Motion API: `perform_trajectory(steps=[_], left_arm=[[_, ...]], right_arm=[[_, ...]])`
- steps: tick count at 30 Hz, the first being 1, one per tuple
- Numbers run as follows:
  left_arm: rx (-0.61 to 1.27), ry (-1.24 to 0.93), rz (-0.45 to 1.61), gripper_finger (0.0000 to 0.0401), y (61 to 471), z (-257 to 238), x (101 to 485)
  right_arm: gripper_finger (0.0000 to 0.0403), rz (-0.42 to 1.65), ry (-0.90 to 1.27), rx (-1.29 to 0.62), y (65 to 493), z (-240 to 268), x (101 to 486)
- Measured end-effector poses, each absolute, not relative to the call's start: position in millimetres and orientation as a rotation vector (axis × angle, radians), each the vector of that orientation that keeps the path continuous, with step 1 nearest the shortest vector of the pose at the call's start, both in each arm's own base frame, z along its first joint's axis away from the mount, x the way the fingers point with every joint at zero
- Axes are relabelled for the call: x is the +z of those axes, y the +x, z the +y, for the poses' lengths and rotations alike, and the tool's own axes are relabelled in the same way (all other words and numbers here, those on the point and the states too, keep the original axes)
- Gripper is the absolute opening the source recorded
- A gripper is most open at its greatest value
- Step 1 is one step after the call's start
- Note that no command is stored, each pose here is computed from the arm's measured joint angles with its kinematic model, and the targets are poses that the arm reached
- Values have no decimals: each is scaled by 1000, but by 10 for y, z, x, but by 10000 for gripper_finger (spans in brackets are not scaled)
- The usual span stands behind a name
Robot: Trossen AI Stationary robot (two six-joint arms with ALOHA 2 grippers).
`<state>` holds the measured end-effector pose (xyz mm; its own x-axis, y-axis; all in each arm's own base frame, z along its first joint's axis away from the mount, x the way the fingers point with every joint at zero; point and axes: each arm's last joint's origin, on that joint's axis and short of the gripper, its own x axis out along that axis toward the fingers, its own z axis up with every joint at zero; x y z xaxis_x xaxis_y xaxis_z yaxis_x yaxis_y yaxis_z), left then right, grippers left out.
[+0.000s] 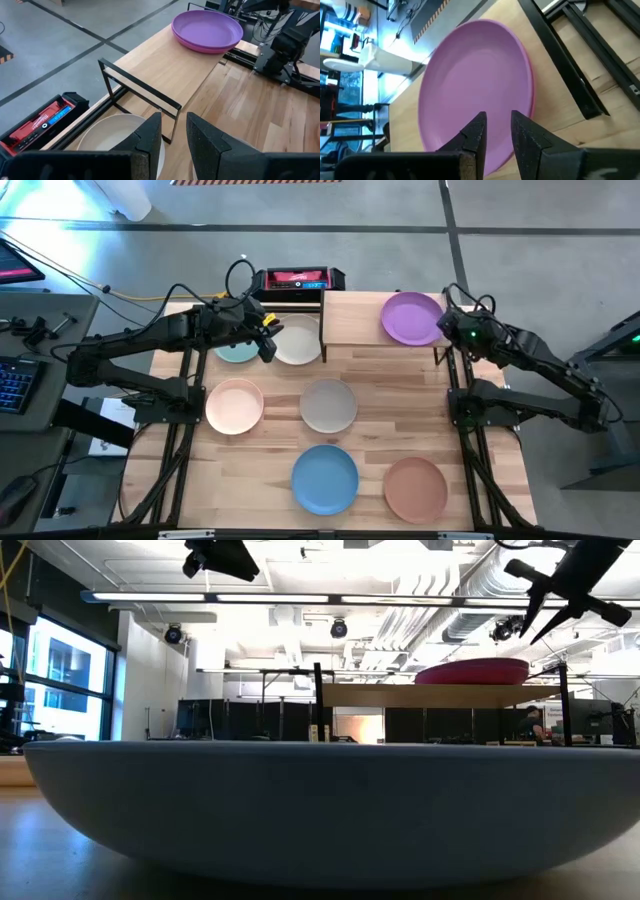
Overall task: Place and stack plates onto a shelf
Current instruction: Stack the purple plate on top of the pink plate on the shelf, then stack the blue plate on top of the purple plate on the shelf
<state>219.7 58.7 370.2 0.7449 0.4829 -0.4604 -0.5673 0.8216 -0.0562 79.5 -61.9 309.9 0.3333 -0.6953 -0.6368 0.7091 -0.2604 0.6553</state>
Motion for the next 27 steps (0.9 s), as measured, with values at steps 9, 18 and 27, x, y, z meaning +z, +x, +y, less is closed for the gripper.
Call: perform_trajectory(steps=[9, 18, 27], left_arm=[[577, -190, 451, 78, 2197, 587, 3702], [479, -200, 478, 78, 2202, 561, 3686], [427, -269, 672, 78, 2111, 507, 3508]], right_arm=[[69, 93, 1285, -1244, 823, -600, 3097], [69, 296, 1360, -835, 953, -533, 3145], [69, 401, 1367, -588, 1125, -354, 3185]])
